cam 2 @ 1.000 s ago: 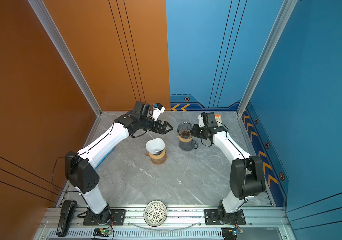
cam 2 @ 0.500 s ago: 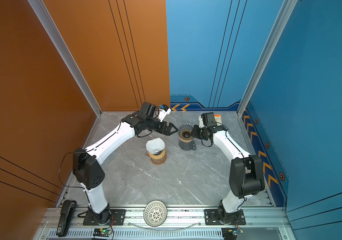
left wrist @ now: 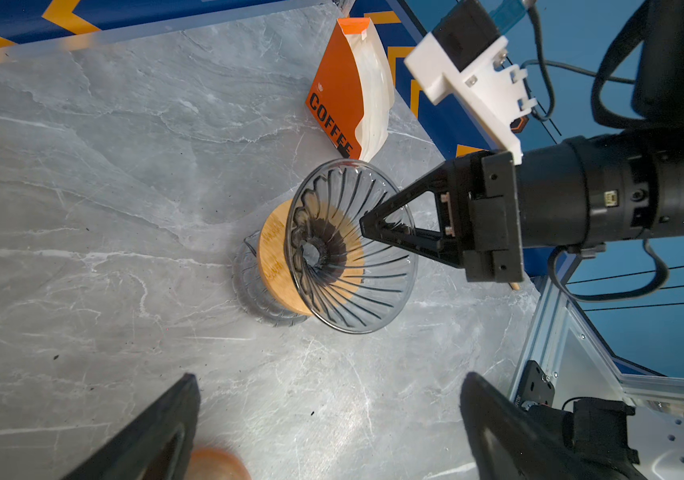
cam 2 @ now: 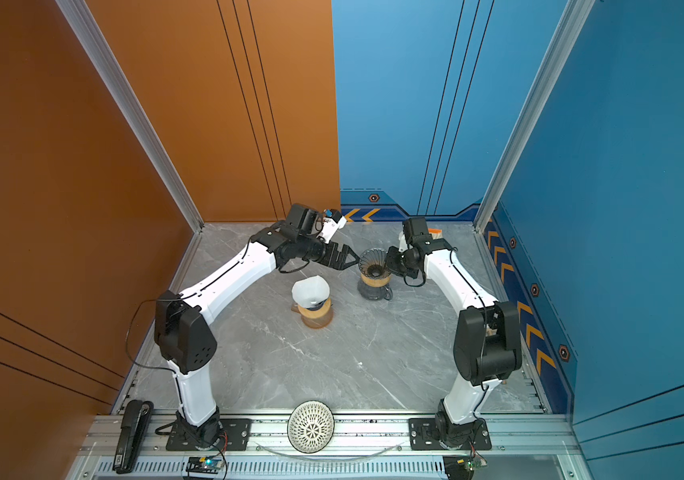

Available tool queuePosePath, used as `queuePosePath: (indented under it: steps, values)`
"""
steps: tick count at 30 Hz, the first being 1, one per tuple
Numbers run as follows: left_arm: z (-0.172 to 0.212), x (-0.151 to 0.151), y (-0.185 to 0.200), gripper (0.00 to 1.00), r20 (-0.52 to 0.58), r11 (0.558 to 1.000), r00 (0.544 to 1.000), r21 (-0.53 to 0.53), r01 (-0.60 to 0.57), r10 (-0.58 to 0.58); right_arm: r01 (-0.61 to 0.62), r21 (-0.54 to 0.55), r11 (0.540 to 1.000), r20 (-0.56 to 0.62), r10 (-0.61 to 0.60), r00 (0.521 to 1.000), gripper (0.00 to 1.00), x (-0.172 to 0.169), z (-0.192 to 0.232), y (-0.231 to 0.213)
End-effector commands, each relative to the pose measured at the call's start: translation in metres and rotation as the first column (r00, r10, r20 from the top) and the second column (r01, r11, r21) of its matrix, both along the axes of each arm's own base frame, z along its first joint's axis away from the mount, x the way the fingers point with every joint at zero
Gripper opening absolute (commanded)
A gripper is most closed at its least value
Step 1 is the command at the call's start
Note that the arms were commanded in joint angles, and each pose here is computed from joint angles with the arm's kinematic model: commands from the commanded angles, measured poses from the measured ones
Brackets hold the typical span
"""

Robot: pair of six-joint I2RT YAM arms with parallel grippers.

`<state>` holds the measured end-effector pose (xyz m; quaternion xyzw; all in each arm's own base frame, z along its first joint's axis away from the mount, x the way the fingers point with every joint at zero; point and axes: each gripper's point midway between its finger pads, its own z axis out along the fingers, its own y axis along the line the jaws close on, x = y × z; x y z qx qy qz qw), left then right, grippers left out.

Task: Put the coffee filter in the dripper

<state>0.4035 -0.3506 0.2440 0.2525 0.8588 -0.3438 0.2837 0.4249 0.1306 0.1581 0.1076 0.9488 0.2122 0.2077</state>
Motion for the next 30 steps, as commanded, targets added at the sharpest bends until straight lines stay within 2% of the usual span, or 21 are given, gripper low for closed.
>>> queuePosePath:
  steps: [1, 4, 6, 7, 20, 30]
  values:
    - [0.000, 0.003, -0.009, 0.96, -0.006, 1.000, 1.000, -0.005, 0.006, -0.006, 0.029, -0.027, 0.999, -0.094, -0.032, 0.995, 0.12, -0.008, -0.013, -0.007]
    - [-0.003, 0.006, -0.014, 0.93, -0.016, 1.000, 1.000, -0.009, 0.008, -0.009, 0.023, -0.018, 1.000, -0.099, -0.024, 0.995, 0.12, -0.004, -0.015, -0.003]
    - [-0.006, 0.009, -0.016, 0.87, -0.021, 1.000, 1.000, -0.007, 0.007, -0.007, 0.013, -0.005, 1.000, -0.093, -0.013, 0.996, 0.14, -0.002, -0.012, 0.001]
    - [-0.008, 0.010, -0.017, 0.82, -0.025, 1.000, 1.000, -0.007, 0.005, -0.005, 0.006, 0.003, 1.000, -0.087, -0.006, 0.996, 0.15, -0.001, -0.009, 0.004]
    - [-0.019, 0.017, -0.031, 0.74, -0.059, 1.000, 0.998, -0.024, 0.020, -0.022, -0.011, -0.050, 0.999, 0.034, 0.013, 0.999, 0.22, 0.003, 0.026, -0.005]
    - [-0.023, 0.016, -0.034, 0.69, -0.073, 0.999, 0.997, -0.026, 0.028, -0.029, 0.007, -0.028, 1.000, 0.025, -0.006, 1.000, 0.17, 0.014, 0.026, -0.005]
